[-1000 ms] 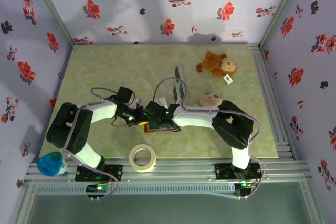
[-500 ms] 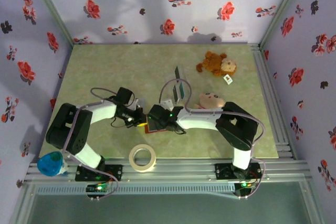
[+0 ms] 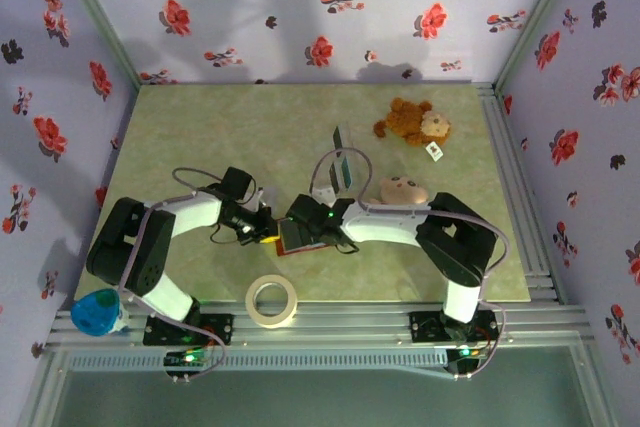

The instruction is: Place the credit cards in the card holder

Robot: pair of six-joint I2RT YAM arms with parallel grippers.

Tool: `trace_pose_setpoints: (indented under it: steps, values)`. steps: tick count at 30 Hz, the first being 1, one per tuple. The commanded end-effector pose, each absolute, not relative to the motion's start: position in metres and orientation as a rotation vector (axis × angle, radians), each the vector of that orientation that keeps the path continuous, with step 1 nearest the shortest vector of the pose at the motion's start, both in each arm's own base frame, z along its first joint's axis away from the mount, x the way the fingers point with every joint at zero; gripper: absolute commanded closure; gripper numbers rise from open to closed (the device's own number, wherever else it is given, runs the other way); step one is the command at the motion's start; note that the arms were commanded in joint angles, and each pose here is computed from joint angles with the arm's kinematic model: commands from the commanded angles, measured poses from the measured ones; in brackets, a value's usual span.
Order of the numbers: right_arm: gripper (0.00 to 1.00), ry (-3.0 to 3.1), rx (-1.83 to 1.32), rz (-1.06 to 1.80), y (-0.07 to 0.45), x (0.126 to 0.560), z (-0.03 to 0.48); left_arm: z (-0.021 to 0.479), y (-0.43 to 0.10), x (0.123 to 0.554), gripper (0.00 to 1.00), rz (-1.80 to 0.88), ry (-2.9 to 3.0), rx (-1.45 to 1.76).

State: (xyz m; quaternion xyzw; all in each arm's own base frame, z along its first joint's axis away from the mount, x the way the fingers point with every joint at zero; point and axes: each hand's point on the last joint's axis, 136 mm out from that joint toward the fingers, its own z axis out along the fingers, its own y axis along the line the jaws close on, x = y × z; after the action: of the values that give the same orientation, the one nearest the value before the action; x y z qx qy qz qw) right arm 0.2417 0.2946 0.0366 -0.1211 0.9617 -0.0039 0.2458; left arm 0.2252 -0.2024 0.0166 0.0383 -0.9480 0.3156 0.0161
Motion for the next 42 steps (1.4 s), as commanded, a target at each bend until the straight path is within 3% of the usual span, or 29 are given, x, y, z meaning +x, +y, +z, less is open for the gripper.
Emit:
trace_pose_setpoints:
  steps: [1,5,11,17,20,30,42]
  values:
    - [0.01,2.641,-0.282,0.007,0.283,0.238,0.053,0.007,-0.188,0.208,1.0,0.86,-2.926,0.136]
    - [0.01,2.699,-0.292,0.166,0.292,0.231,0.062,0.01,-0.19,0.209,1.0,0.882,-2.925,0.133]
    - [0.03,2.802,-0.307,0.708,0.313,0.211,0.064,0.018,-0.192,0.213,1.0,0.903,-2.934,0.122]
    - [0.4,2.817,-0.301,0.923,0.312,0.208,0.059,0.02,-0.194,0.213,1.0,0.909,-2.932,0.109]
    - [0.48,2.821,-0.307,0.91,0.311,0.209,0.054,0.019,-0.194,0.212,1.0,0.897,-2.926,0.104]
    - [0.45,2.862,-0.32,0.894,0.315,0.213,0.028,0.024,-0.194,0.213,1.0,0.908,-2.94,0.111]
    - [0.51,2.82,-0.418,0.99,0.327,0.208,0.04,0.045,-0.2,0.22,1.0,0.983,-2.945,0.147]
